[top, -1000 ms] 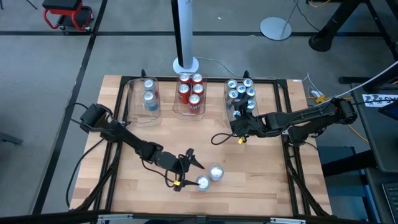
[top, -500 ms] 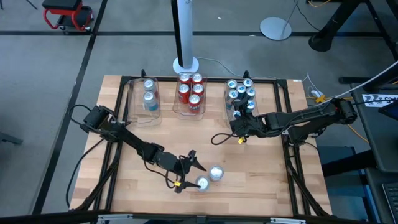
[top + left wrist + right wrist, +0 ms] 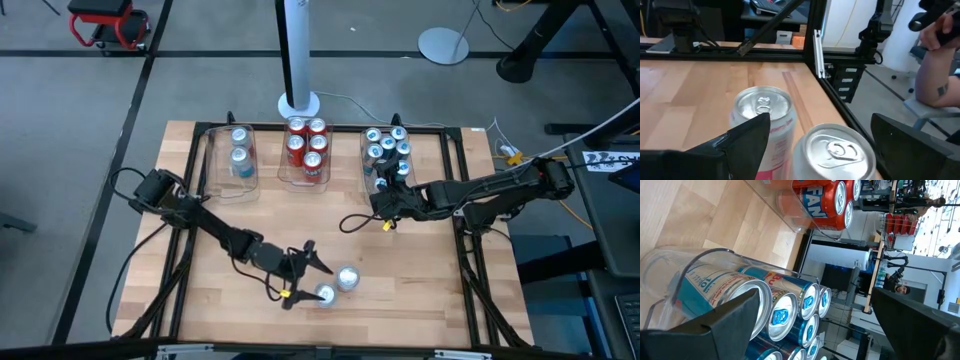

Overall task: Sort soda cans
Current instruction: Put the orange-white soda can into the top left transparent bin

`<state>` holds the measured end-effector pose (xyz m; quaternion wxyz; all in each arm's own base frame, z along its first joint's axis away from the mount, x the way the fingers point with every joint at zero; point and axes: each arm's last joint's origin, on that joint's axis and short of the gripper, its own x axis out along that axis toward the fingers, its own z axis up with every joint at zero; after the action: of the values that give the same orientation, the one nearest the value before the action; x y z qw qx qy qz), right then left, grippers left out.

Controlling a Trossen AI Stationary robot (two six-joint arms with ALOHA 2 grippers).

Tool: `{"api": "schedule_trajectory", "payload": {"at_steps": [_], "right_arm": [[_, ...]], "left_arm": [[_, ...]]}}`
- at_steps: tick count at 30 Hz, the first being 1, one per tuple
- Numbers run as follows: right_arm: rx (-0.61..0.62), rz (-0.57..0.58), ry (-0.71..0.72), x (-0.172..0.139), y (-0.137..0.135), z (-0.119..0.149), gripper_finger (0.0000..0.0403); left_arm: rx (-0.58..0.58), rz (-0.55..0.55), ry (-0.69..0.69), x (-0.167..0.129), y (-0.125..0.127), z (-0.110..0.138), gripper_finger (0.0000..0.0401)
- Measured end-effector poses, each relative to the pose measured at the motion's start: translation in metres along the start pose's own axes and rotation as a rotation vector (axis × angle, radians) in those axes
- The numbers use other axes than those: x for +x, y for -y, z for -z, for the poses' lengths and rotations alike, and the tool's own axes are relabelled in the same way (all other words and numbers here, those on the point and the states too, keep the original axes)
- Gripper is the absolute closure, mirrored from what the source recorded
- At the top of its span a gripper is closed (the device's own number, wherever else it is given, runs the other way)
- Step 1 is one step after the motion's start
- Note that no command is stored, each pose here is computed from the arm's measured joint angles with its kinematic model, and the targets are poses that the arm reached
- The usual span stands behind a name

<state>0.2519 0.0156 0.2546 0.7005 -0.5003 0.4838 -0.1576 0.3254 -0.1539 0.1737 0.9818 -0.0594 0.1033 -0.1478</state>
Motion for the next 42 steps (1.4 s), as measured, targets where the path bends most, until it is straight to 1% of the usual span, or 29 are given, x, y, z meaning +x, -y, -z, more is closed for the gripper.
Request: {"api": "schedule_trajectory", "payload": {"at_steps": [8,14,17,19,21,24,28,32,35,40,41,42], "right_arm": [[0.0,0.0,0.0,0.0,0.0,0.0,0.0023],[0.0,0.0,0.0,0.0,0.0,0.0,0.0023],[0.0,0.0,0.0,0.0,0.0,0.0,0.0023],[0.0,0.0,0.0,0.0,0.0,0.0,0.0023],[0.0,0.0,0.0,0.0,0.0,0.0,0.0023],[0.0,0.0,0.0,0.0,0.0,0.0,0.0023],[0.0,-0.001,0.001,0.0,0.0,0.0,0.0023],[0.0,-0.001,0.001,0.0,0.0,0.0,0.0023],[0.0,-0.002,0.002,0.0,0.0,0.0,0.0023],[0.0,-0.002,0.002,0.0,0.0,0.0,0.0023],[0.0,-0.002,0.002,0.0,0.0,0.0,0.0023],[0.0,-0.002,0.002,0.0,0.0,0.0,0.0023]], "left_arm": [[-0.005,0.004,0.012,0.0,0.002,-0.001,0.0067],[-0.008,0.007,0.028,0.003,0.004,-0.009,0.0067],[0.024,0.009,0.023,0.004,0.007,-0.01,0.0067],[0.048,0.032,0.018,0.004,0.01,-0.01,0.0067],[0.073,0.084,0.012,0.004,0.014,-0.009,0.0067],[0.079,0.12,0.011,0.003,0.018,-0.009,0.0067],[0.075,0.119,0.009,0.003,0.017,-0.009,0.0067],[0.008,0.121,0.003,0.003,0.018,-0.009,0.0067],[-0.002,0.098,0.029,0.003,0.018,-0.011,0.0067],[-0.003,0.012,0.057,0.003,0.017,-0.013,0.0067],[-0.044,-0.011,0.079,0.002,0.018,-0.014,0.0067],[-0.116,-0.051,0.109,0.002,0.018,-0.016,0.0067]]}}
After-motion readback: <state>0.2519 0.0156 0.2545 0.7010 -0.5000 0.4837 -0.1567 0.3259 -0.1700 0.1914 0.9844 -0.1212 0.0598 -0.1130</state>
